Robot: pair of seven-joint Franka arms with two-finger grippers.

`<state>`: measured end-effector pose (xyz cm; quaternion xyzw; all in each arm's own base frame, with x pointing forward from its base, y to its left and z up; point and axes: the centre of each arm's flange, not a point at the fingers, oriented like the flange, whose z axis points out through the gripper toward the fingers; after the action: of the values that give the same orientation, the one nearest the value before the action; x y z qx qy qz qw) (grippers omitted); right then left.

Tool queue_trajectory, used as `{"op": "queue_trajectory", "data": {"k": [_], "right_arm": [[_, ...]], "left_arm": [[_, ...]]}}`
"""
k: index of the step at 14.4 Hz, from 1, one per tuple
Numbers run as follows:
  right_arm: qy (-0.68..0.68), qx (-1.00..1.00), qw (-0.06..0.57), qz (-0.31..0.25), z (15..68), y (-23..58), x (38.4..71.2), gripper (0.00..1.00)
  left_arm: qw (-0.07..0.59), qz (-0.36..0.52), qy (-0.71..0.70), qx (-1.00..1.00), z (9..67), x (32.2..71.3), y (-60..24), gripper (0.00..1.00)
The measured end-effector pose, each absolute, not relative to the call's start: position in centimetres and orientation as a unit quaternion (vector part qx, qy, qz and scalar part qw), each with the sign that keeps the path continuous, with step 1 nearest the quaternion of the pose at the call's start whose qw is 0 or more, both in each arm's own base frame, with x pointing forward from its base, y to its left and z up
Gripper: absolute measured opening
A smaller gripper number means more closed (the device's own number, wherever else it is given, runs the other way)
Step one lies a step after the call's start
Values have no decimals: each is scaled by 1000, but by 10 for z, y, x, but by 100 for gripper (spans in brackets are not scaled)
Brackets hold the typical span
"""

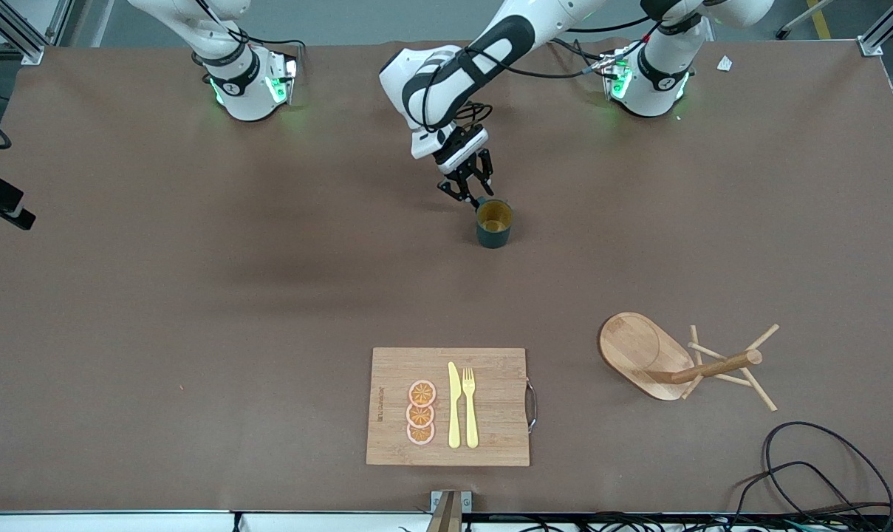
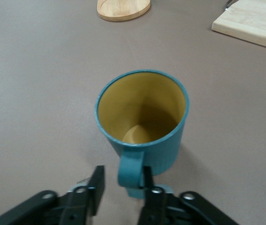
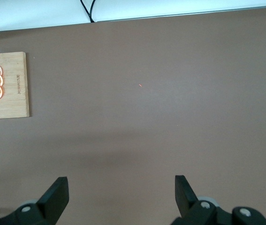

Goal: Pass cup and hang on rack
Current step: 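Grasp the mug handle with the left gripper and lift it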

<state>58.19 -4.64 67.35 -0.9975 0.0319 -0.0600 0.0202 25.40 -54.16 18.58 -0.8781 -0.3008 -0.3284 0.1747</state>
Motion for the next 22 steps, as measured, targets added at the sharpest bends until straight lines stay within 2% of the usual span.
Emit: {"op": "queue_trajectory", "data": {"k": [1, 3, 9, 14, 18, 22], "right_arm": [[33, -997, 20, -60, 674, -47, 582, 100], [35, -997, 20, -61, 674, -48, 582, 100], [39, -997, 19, -71, 676, -51, 584, 100], [56, -996, 17, -72, 678, -71, 580, 100], [55, -996, 17, -73, 678, -70, 580, 100], [55, -996, 17, -74, 679, -70, 580, 100]], "left_arm": [[174, -329, -301, -878, 186, 255, -541, 33], [172, -330, -304, -877, 188, 259, -542, 21], [160, -311, -326, -878, 225, 298, -554, 21], [156, -249, -358, -887, 316, 364, -532, 21], [146, -188, -358, -903, 401, 421, -479, 21], [125, -132, -356, -917, 463, 470, -413, 21]]}}
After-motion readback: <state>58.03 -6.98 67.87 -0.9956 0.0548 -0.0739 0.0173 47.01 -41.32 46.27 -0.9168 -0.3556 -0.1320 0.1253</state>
